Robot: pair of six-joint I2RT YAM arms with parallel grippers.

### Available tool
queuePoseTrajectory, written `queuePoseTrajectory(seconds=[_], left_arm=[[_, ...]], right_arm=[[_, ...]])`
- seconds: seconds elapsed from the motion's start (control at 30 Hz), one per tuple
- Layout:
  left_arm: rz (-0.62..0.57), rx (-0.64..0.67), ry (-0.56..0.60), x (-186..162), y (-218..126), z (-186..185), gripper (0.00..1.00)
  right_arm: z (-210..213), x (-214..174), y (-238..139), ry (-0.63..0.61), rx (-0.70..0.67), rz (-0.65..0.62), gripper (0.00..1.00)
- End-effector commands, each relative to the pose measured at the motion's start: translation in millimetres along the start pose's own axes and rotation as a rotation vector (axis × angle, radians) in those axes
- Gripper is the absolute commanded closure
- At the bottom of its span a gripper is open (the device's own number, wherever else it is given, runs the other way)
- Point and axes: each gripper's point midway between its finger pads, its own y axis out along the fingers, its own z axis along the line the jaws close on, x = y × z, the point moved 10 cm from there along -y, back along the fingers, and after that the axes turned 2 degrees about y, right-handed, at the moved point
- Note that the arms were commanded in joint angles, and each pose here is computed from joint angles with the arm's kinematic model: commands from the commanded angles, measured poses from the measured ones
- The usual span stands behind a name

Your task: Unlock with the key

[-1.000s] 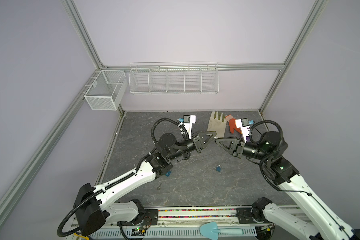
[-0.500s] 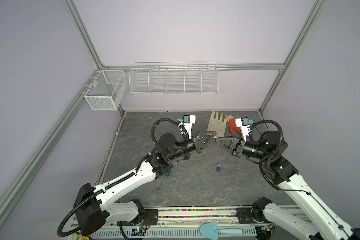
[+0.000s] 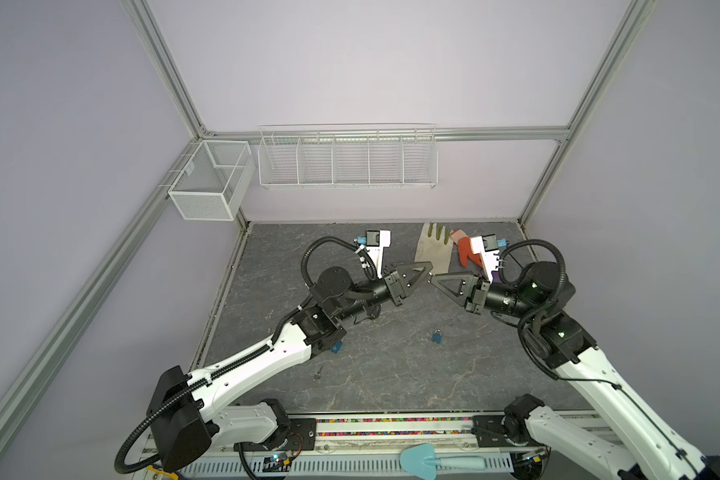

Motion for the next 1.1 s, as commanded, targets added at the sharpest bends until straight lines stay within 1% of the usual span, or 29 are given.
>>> queuePoseTrajectory(seconds=[0.0,0.07,0.1,0.17,0.23,0.3,0.4,0.57,0.73,0.9,1.0,1.07], left_arm=[[-0.013,-0.002,0.016,0,-3,0,1.0],[-0.01,0.002,0.021,1,-2,-1,1.0],[-0.009,0.005,0.023,2,-2,-1,0.96],[-0.009,0.01,0.033,4,-2,-3,0.79],[-0.014,0.024,0.042,7,-3,-4,0.65],[-0.028,0.036,0.047,11,-5,-5,0.6],[-0.05,0.07,0.039,12,-10,-2,0.56],[-0.027,0.161,0.04,5,-14,8,0.55],[0.026,0.311,0.04,-5,-16,25,0.53],[0.101,0.476,0.003,-25,-17,50,0.52],[0.182,0.575,-0.015,-42,-15,67,0.52],[0.259,0.639,-0.013,-58,-12,77,0.52]], right_arm=[[6,2,-3,-0.026,0.016,-0.011,0.94],[5,2,-4,-0.027,0.001,-0.01,0.94],[4,2,-4,-0.028,-0.005,-0.009,0.94],[3,0,-4,-0.034,-0.022,-0.006,0.94],[1,-1,-6,-0.043,-0.053,-0.006,0.94],[-1,-3,-8,-0.053,-0.082,-0.006,0.94],[-4,-7,-11,-0.084,-0.124,-0.004,0.94],[-7,-16,-21,-0.151,-0.21,0.004,0.94],[-13,-27,-31,-0.175,-0.311,0.031,0.94],[-32,-38,-39,-0.088,-0.475,0.076,0.94],[-50,-47,-45,0.0,-0.611,0.126,0.94],[-63,-55,-51,0.072,-0.707,0.165,0.94]])
